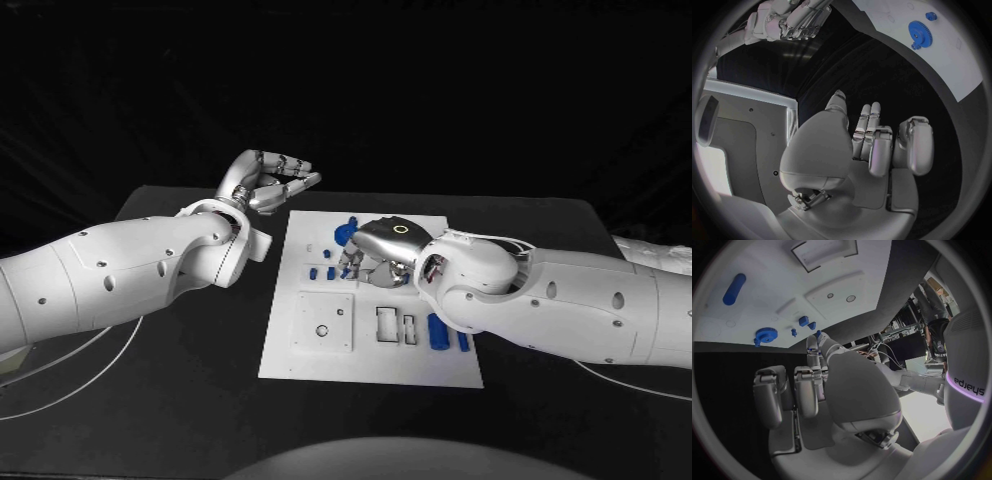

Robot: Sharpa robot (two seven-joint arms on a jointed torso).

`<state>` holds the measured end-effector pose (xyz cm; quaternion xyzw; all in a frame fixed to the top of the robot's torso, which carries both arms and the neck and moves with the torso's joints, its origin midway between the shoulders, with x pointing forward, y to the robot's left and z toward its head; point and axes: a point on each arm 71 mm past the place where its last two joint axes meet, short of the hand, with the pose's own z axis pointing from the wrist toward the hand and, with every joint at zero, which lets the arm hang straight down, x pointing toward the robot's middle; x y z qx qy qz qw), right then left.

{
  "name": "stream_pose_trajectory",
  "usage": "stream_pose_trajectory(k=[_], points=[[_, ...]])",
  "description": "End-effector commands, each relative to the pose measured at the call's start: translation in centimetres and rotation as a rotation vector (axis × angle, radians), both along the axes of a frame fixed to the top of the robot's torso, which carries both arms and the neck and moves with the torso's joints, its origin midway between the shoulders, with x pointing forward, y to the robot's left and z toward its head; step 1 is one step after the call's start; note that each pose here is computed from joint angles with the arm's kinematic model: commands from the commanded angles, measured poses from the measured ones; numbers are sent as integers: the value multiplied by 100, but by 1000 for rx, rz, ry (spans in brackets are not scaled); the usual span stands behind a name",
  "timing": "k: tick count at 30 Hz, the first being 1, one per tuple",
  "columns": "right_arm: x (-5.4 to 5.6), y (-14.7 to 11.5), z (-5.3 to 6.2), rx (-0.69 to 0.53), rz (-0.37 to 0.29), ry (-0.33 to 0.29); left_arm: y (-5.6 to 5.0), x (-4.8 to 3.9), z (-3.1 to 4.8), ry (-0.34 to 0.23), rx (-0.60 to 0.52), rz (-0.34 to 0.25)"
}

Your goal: Assemble the parts on the task board

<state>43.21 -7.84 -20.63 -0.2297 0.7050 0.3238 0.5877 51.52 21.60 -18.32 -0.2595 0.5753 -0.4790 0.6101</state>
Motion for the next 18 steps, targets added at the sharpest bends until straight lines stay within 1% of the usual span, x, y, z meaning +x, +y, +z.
stream_pose_trajectory(k=[1, 6, 13, 18], points=[[-23, 23, -67, -82, 29, 15, -18, 0, 1, 5, -6, -18], [-51, 69, -111, -119, 43, 25, -6, 3, -1, 6, -5, -17], [-97, 163, -130, -168, 82, -7, -1, 5, -4, 7, -5, -18], [-122, 203, -135, -180, 100, -12, -2, 4, -5, 8, -5, -20]])
